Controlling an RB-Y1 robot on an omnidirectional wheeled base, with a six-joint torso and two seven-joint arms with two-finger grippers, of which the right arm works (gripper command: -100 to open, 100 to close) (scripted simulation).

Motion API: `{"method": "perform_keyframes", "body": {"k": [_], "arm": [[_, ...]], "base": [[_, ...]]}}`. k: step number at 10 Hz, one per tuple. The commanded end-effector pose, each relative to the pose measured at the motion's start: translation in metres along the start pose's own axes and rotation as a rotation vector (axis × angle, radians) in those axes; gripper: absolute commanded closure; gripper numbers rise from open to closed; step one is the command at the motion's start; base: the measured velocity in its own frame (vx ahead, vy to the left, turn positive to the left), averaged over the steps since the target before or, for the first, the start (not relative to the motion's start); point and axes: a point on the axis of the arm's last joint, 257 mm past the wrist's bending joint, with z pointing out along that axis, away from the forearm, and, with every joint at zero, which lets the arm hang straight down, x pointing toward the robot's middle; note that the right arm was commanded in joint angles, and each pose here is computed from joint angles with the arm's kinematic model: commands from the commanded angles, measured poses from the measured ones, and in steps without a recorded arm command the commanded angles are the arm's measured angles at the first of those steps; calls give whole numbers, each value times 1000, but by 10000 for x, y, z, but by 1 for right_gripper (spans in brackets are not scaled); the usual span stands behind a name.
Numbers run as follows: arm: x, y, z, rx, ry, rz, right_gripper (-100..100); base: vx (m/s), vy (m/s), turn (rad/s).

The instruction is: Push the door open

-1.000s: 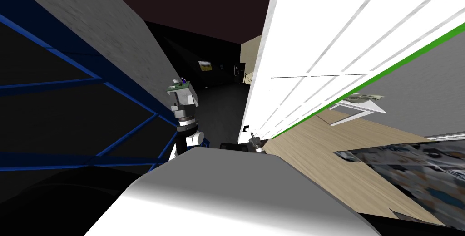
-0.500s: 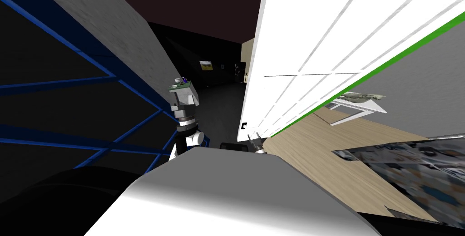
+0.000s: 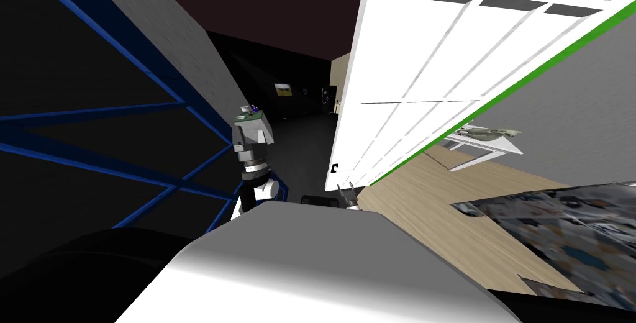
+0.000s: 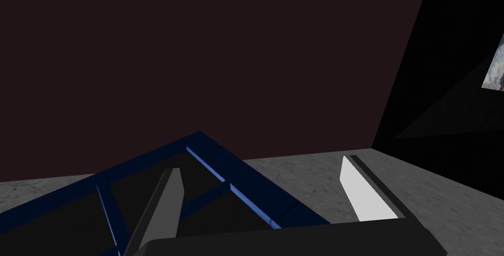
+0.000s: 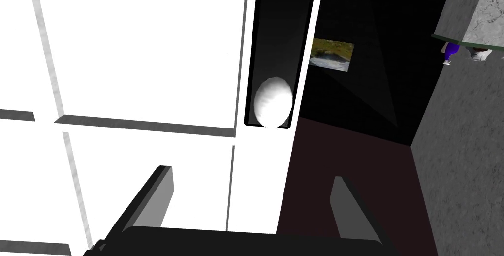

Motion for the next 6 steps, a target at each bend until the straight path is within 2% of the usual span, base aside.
{"method": "perform_keyframes", "body": {"k": [1, 2, 3, 5, 6], "arm": [[-14, 111, 23, 25, -7, 26, -100], [-6, 62, 22, 15, -4, 17, -100], [21, -34, 9, 5, 7, -15, -100], [32, -99, 28, 2, 13, -34, -100], [28, -100, 70, 7, 12, -34, -100]], "base": [[-94, 19, 12], [-44, 10, 1], [78, 7, 32], [213, -28, 50], [241, 3, 43]]}}
